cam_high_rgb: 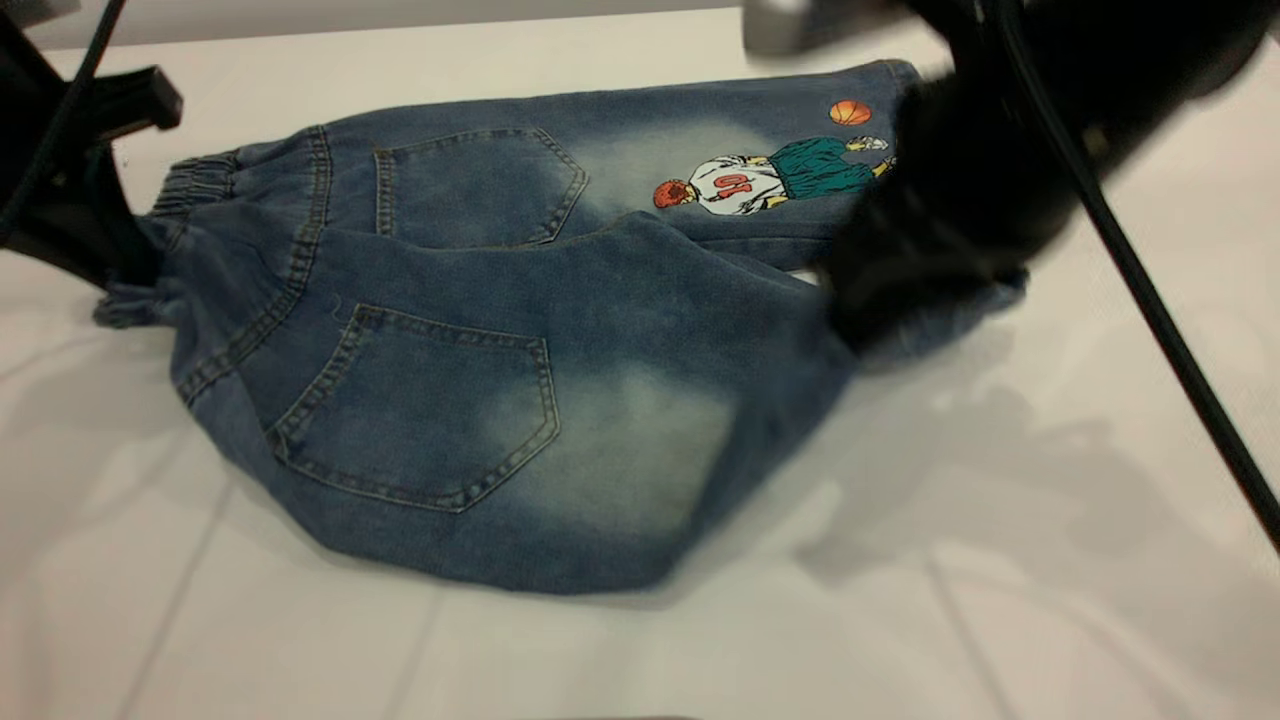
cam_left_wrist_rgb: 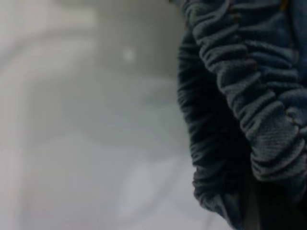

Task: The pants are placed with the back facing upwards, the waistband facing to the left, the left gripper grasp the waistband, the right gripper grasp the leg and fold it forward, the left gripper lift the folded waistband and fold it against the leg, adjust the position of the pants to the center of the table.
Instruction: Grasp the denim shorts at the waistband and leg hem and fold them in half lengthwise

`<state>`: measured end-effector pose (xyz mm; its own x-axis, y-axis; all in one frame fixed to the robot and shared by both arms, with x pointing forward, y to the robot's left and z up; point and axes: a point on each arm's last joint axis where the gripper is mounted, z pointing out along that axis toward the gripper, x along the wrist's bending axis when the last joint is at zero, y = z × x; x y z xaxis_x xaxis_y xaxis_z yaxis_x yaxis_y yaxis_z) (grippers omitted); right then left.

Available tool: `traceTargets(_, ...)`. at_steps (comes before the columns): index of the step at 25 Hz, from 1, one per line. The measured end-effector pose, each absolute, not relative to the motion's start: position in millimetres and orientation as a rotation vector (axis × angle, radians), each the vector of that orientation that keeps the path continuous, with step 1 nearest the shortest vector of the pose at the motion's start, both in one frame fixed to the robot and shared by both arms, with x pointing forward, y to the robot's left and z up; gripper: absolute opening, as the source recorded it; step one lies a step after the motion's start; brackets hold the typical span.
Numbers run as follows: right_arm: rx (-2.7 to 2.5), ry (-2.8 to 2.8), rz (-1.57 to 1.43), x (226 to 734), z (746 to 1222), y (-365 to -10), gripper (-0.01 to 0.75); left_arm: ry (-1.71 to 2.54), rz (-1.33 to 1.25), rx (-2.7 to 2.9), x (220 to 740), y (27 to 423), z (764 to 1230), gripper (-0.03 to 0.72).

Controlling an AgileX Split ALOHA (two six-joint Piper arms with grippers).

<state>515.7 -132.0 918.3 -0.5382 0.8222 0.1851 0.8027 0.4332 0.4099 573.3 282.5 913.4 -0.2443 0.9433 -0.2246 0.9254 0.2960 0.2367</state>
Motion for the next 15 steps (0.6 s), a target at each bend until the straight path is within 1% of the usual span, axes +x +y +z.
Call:
traceTargets(3, 1.529, 2.557, 0.77, 536.7, 933.4, -140.2, 0.025, 2.251, 0.081, 1.623, 576.2, 281.3, 914.6, 0.048)
traceTargets(8, 1.652, 2.412, 0.828, 566.4, 952.0, -167.6, 0.025, 2.25, 0.069, 1.53, 583.9, 278.8, 921.3, 0.048)
traceTargets(15, 1.716, 2.226, 0.87, 589.4, 963.4, -198.9, 0.025, 2.23, 0.018, 1.327, 603.3, 272.5, 942.2, 0.048)
